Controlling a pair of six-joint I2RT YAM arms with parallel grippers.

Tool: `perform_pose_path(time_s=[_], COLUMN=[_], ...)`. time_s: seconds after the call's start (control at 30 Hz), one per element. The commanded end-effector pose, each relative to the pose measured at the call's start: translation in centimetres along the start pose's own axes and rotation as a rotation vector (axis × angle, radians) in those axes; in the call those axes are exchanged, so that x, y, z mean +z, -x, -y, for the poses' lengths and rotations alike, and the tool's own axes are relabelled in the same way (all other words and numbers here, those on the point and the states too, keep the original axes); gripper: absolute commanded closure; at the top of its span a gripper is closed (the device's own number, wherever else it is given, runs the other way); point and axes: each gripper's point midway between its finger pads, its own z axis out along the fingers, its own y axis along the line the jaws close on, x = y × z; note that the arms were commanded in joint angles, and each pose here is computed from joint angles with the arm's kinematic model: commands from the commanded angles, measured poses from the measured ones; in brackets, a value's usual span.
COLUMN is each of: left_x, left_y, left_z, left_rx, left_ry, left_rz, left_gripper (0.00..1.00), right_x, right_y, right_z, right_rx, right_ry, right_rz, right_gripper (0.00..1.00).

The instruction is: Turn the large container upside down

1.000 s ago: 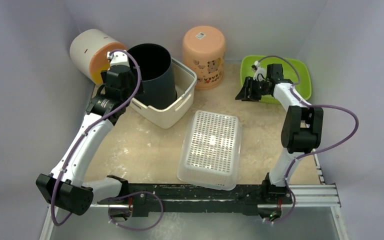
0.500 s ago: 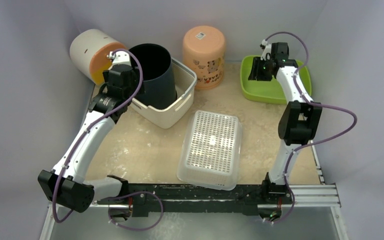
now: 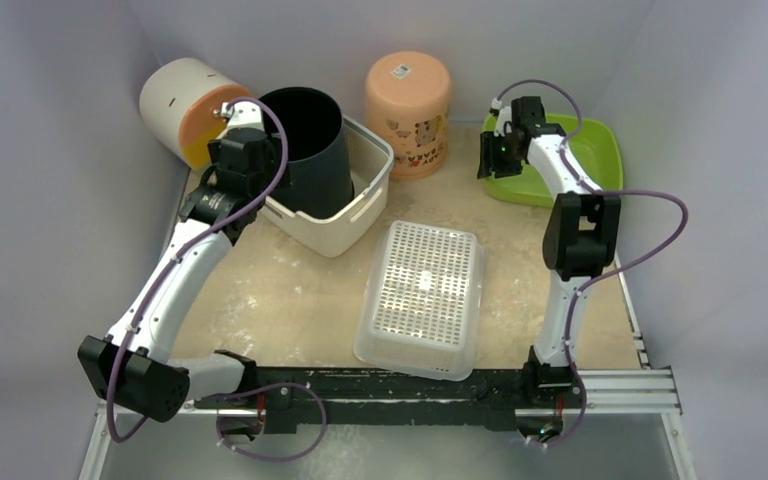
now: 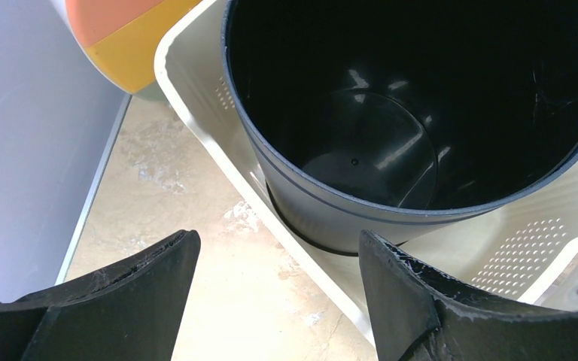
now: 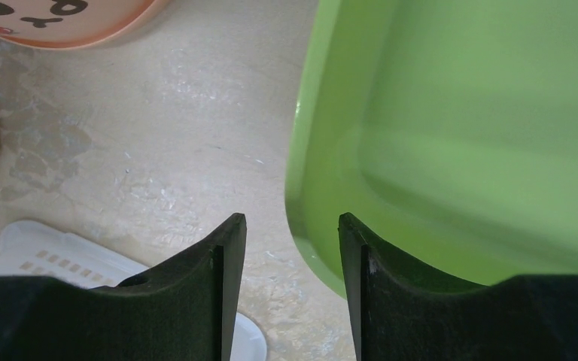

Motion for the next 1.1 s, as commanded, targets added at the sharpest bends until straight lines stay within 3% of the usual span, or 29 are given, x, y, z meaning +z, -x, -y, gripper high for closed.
perform_pose_path(time_s=[0.0, 0.27, 0.53, 0.67, 0.9, 1.07], left_x=[-0.3, -0.1, -0.5, -1.0, -1.9, -2.4], left_y=[1.9, 1.9, 2.2, 2.3, 3.4, 3.7], left_z=[0.2, 0.2, 0.0, -0.1, -0.4, -0.7], left_rx=[-0.011, -0.009, -0.018, -0.029, -0.051, -0.051], left_ry=[-0.007, 0.000, -0.002, -0.006, -0.014, -0.015], left_rz=[0.058, 0.057, 0.065, 0.074, 0.107, 0.116], left_gripper=[0.22, 0.22, 0.22, 0.22, 0.22, 0.22], right_x=[0.1, 2.8, 0.7, -3.7, -16.9, -24.8], right_y=[1.0, -0.9, 1.7, 5.2, 12.3, 14.7], right_z=[0.2, 2.1, 1.2, -1.9, -9.3, -13.2], right_rx=[-0.037, -0.050, -0.085, -0.078, -0.002, 0.045], right_ry=[-0.038, -0.157, -0.208, -0.091, 0.211, 0.420], right_rz=[0.030, -0.036, 0.033, 0.144, 0.478, 0.671], right_gripper=[0.48, 0.53, 1.00, 1.00, 1.00, 1.00])
